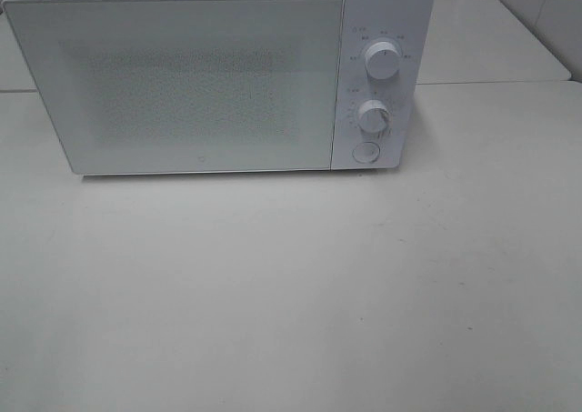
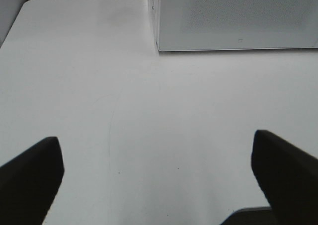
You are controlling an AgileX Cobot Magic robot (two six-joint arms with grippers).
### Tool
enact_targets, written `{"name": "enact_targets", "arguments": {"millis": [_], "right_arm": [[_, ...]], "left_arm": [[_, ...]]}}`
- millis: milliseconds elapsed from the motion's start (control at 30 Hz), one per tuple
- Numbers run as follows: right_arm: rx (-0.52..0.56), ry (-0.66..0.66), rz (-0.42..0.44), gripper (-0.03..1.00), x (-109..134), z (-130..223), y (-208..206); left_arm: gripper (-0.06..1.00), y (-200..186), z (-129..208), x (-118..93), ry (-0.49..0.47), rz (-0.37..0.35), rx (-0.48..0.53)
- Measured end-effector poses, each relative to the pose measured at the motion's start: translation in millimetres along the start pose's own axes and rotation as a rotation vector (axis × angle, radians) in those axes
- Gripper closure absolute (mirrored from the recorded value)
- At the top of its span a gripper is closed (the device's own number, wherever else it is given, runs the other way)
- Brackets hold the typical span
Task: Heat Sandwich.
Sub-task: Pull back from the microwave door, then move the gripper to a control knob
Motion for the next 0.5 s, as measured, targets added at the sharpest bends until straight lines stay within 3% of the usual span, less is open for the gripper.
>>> {"name": "enact_targets", "arguments": {"millis": [500], "right_arm": [[-0.006, 0.016, -0.031, 0.20, 5.4, -1.2, -0.1]], "left_arm": [[-0.02, 0.0, -0.1, 0.4, 0.001, -0.003, 0.000]]}}
Point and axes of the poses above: a point on each arm's last joint axis where the gripper is mounted, y pointing out along that axis toward the gripper, x along the wrist's bending axis when the last joint is at zero, z = x × y, the point moved 8 cm from there along y, pointing out along that axis toward the gripper, and after that the axes turned 11 degrees about -y, right-handed, at the moved point
